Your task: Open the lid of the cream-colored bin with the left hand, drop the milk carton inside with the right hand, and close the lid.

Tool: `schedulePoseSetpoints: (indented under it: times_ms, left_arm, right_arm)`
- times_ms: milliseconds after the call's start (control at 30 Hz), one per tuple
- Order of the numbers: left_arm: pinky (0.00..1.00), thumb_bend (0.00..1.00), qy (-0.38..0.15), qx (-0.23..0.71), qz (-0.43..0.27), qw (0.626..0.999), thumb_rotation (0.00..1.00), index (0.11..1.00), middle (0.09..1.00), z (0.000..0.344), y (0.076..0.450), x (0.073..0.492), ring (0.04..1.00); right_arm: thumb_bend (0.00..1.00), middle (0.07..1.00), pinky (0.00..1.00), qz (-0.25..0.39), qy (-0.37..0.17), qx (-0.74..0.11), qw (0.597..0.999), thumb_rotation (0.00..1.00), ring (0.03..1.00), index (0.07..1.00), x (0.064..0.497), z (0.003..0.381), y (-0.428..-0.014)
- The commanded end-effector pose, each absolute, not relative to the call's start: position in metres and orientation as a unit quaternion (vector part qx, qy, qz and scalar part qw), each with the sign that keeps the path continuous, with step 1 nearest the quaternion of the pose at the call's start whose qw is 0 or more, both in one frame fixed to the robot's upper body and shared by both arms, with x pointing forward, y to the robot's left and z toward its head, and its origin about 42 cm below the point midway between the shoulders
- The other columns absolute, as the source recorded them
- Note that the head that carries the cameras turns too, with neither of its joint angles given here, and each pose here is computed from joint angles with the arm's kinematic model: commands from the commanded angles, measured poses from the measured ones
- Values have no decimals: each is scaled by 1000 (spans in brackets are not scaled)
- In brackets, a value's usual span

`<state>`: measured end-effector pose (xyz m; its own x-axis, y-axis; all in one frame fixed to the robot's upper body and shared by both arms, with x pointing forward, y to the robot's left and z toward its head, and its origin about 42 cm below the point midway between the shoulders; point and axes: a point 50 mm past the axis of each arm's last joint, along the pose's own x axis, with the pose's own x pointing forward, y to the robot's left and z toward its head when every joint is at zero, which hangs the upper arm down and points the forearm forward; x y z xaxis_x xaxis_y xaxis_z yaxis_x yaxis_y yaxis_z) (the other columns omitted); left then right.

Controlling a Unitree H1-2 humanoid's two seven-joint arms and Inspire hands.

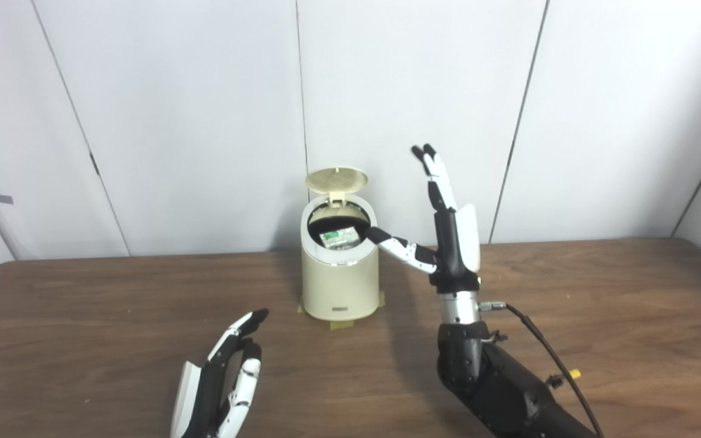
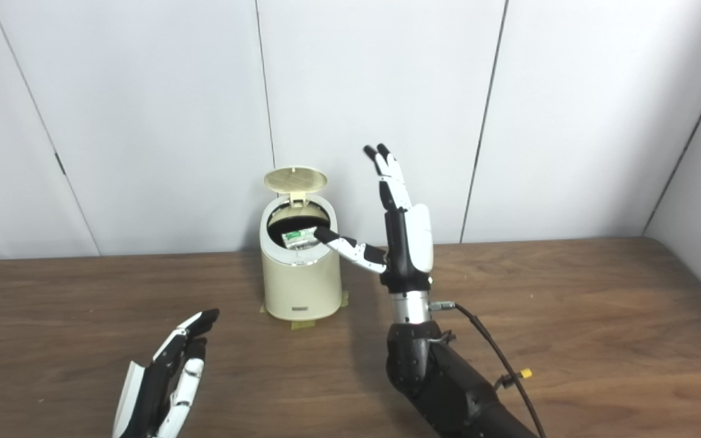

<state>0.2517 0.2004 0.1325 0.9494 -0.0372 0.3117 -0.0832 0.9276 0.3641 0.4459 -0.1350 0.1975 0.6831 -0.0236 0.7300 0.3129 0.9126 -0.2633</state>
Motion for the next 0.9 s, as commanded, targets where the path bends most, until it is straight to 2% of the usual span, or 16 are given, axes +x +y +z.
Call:
schedulePoseSetpoints:
  times_ms: [0, 100, 167, 200, 267, 300, 400, 467, 567, 667, 767, 867]
  left_arm:
    - [821, 295, -124, 196, 8, 973, 923, 830, 851, 110, 205, 236, 855]
    - [822, 295, -125, 196, 10, 973, 920, 829, 849, 109, 206, 237, 855]
    - [820, 293, -127, 195, 10, 972, 920, 829, 847, 108, 206, 237, 854]
    - [813, 291, -127, 194, 10, 973, 915, 829, 848, 108, 207, 237, 853]
    - [809, 291, -127, 193, 10, 973, 912, 830, 850, 108, 207, 238, 853]
    - [805, 289, -127, 193, 10, 973, 914, 830, 850, 108, 208, 238, 852]
    - [799, 283, -127, 193, 13, 973, 917, 829, 848, 108, 208, 238, 849]
    - [799, 289, -125, 195, 14, 973, 927, 831, 847, 108, 209, 238, 849]
    - [801, 287, -124, 193, 13, 973, 934, 833, 848, 109, 210, 238, 851]
    - [798, 272, -127, 193, 14, 973, 925, 833, 848, 109, 212, 240, 850]
    - [798, 261, -125, 193, 13, 973, 920, 835, 849, 108, 213, 240, 851]
    - [802, 266, -124, 192, 14, 973, 922, 839, 851, 108, 214, 241, 853]
  right_arm:
    - [679, 966, 866, -105, -401, -164, 895, 723, 928, 947, 447, 208, -141]
    - [709, 936, 883, -112, -377, -154, 906, 725, 919, 922, 436, 192, -147]
    - [696, 909, 845, -114, -370, -146, 910, 720, 892, 900, 427, 185, -150]
    - [619, 867, 783, -113, -369, -143, 911, 693, 848, 849, 422, 183, -150]
    - [504, 808, 724, -112, -363, -134, 915, 639, 798, 770, 410, 178, -152]
    - [449, 760, 673, -114, -355, -127, 919, 584, 756, 714, 404, 175, -154]
    - [377, 703, 607, -119, -337, -120, 926, 482, 697, 669, 392, 169, -159]
    - [350, 684, 591, -119, -327, -119, 930, 446, 672, 665, 386, 166, -163]
    - [342, 685, 597, -123, -287, -121, 942, 516, 670, 676, 377, 158, -168]
    - [315, 707, 624, -115, -268, -108, 950, 522, 694, 701, 369, 153, -172]
    - [302, 737, 657, -107, -250, -97, 957, 576, 726, 733, 360, 147, -176]
    - [281, 746, 658, -101, -242, -97, 960, 571, 734, 742, 355, 144, -179]
